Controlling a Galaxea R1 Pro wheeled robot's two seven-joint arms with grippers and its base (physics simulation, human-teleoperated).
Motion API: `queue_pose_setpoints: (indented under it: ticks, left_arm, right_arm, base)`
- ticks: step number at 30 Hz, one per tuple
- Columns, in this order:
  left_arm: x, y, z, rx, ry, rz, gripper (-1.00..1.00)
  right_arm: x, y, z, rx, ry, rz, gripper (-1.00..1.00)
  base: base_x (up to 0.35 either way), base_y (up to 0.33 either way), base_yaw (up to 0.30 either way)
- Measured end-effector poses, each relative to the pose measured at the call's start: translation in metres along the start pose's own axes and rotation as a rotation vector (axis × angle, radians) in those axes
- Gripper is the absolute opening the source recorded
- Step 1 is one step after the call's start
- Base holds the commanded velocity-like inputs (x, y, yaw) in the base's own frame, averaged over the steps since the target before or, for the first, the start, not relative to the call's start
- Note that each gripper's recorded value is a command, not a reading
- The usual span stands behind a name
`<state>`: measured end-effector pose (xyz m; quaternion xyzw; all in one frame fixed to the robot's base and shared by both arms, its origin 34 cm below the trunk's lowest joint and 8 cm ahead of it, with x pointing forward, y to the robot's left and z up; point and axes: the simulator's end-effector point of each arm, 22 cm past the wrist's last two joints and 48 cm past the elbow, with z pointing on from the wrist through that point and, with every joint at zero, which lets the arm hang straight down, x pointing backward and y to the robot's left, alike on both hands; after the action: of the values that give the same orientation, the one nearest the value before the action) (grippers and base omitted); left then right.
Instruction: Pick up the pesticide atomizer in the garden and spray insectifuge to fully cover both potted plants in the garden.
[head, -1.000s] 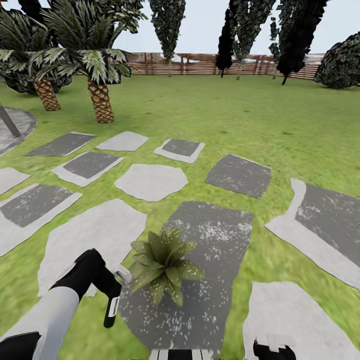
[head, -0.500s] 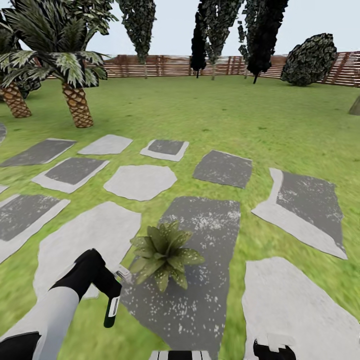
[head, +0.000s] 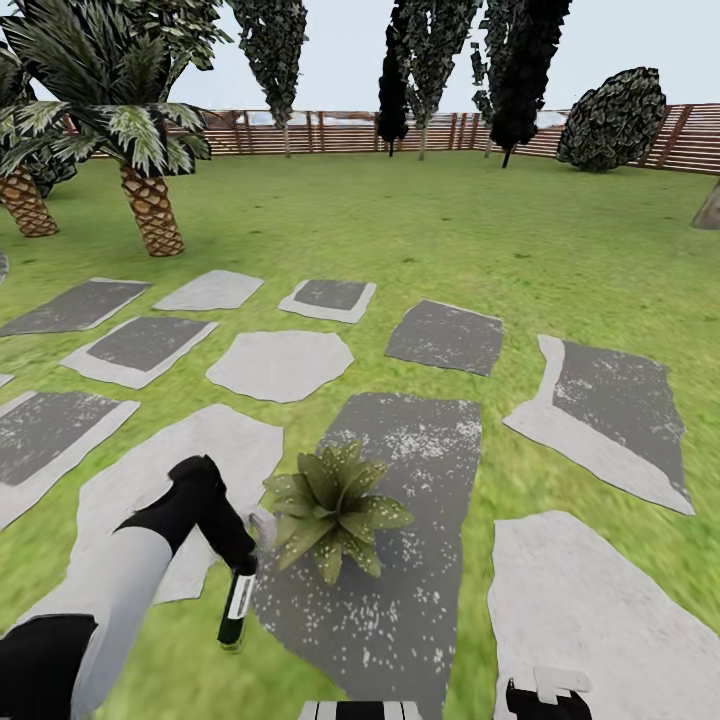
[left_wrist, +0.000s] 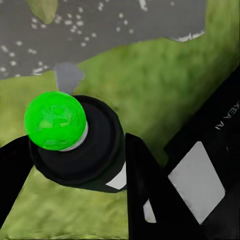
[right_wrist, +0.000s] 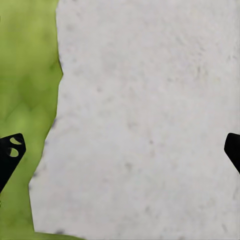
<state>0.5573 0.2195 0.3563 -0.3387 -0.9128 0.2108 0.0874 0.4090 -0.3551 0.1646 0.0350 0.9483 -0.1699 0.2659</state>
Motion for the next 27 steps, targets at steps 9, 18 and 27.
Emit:
queue_pose_setpoints:
  ticks: [9, 18, 27]
  left_arm:
    - [-0.046, -0.015, -0.022, -0.107, 0.074, 0.078, -1.00]
    - [-0.016, 0.014, -0.030, -0.129, 0.087, 0.018, -1.00]
    - [-0.014, 0.016, -0.031, -0.127, 0.083, 0.010, -1.00]
  right_arm:
    - [0.000, -0.001, 0.000, -0.003, -0.001, -0.008, 1.00]
    - [0.000, -0.002, 0.001, 0.002, 0.000, -0.002, 1.00]
    - [0.000, -0.002, 0.001, 0.002, 0.000, -0.003, 1.00]
  base:
    - [0.000, 0.000, 0.000]
    - [0.000, 0.000, -0.096]
    - [-0.036, 0.155, -0.142]
